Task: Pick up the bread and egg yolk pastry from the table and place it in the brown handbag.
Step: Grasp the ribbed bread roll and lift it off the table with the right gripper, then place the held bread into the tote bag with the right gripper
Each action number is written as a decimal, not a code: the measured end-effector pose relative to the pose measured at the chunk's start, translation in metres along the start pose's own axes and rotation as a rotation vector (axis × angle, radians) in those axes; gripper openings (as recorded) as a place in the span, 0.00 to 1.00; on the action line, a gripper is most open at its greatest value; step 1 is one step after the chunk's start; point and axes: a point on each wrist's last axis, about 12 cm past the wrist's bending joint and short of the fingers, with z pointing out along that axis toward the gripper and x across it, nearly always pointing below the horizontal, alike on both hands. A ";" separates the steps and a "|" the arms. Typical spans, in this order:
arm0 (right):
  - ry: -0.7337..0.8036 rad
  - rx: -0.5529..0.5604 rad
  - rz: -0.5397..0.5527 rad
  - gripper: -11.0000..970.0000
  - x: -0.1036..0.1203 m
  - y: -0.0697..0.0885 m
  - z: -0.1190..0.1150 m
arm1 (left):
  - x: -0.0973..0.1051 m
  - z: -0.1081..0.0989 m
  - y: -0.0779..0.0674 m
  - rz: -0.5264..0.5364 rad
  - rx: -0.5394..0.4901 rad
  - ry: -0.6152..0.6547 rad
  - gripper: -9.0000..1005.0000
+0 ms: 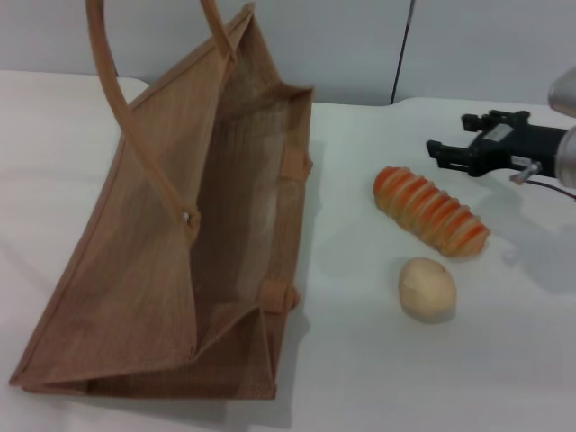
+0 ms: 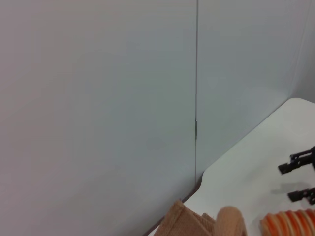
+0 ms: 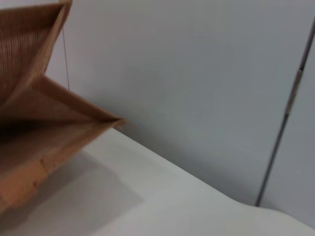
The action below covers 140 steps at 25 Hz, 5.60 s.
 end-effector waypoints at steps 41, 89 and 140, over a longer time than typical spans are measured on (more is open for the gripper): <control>0.383 -0.065 -0.078 0.91 -0.011 0.031 0.015 | -0.008 -0.003 0.001 0.020 -0.017 -0.003 0.13; 0.198 -0.123 -0.092 0.55 -0.098 0.058 -0.035 | -0.015 0.003 0.007 0.036 -0.027 -0.005 0.13; 0.168 -0.153 -0.158 0.40 -0.110 0.099 0.072 | -0.068 0.038 -0.051 0.169 0.120 -0.088 0.13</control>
